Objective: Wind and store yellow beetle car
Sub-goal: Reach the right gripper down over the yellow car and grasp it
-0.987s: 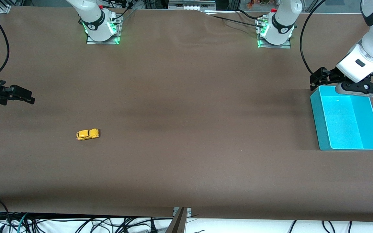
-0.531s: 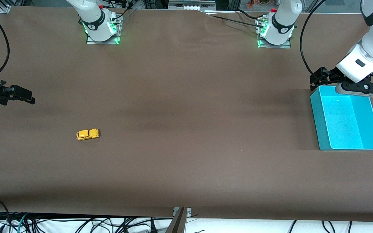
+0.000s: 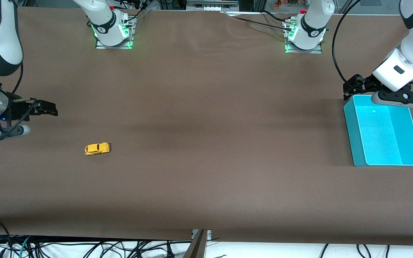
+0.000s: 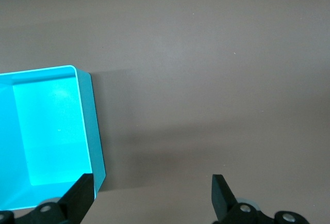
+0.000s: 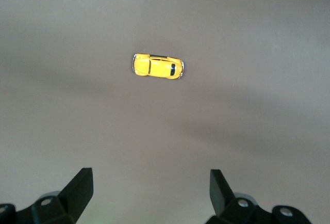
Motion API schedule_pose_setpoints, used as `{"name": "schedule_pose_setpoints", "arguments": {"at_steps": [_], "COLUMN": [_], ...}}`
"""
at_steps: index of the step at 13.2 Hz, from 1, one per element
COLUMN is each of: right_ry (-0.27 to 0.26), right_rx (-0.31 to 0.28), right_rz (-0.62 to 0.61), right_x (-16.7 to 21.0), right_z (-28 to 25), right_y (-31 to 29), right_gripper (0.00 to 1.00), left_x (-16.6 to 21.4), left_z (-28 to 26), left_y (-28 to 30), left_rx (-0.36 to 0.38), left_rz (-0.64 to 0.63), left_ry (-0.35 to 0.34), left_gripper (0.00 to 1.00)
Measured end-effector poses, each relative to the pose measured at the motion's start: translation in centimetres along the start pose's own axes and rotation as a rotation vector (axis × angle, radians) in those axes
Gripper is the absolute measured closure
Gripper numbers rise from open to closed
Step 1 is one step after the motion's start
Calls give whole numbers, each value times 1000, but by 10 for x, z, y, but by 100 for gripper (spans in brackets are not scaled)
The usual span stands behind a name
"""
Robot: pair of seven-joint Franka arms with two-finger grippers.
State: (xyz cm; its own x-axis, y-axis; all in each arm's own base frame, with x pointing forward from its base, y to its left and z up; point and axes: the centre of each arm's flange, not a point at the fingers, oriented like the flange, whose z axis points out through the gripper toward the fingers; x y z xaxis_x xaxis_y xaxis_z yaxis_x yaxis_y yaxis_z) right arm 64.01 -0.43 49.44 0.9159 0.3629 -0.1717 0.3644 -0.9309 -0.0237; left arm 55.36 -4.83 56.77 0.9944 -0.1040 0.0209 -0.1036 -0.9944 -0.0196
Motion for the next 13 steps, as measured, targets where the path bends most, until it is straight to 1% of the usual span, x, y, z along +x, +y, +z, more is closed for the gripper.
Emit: {"name": "schedule_pose_setpoints", "arguments": {"at_steps": [2,3,7,9,11,13], "right_ry": [7,12,15,19,36,59], "right_rx": [-14,-18,-25,-23,-30,-55], "right_rz": [-249,-351,-646,-789,-929,-1059], "right_x": [18,27,57,70,77,80], "right_z": [25,39,96,137,180,215], "right_y": [7,10,18,20,19,17], "right_gripper": [0,0,0,0,0,0], "left_x": [0,0,0,0,0,0], "left_z": [0,0,0,0,0,0], "left_y": [0,0,0,0,0,0], "left_rx": [0,0,0,0,0,0], "left_rz": [0,0,0,0,0,0], "left_ry": [0,0,0,-1,-2,-2], "left_gripper": [0,0,0,0,0,0]}}
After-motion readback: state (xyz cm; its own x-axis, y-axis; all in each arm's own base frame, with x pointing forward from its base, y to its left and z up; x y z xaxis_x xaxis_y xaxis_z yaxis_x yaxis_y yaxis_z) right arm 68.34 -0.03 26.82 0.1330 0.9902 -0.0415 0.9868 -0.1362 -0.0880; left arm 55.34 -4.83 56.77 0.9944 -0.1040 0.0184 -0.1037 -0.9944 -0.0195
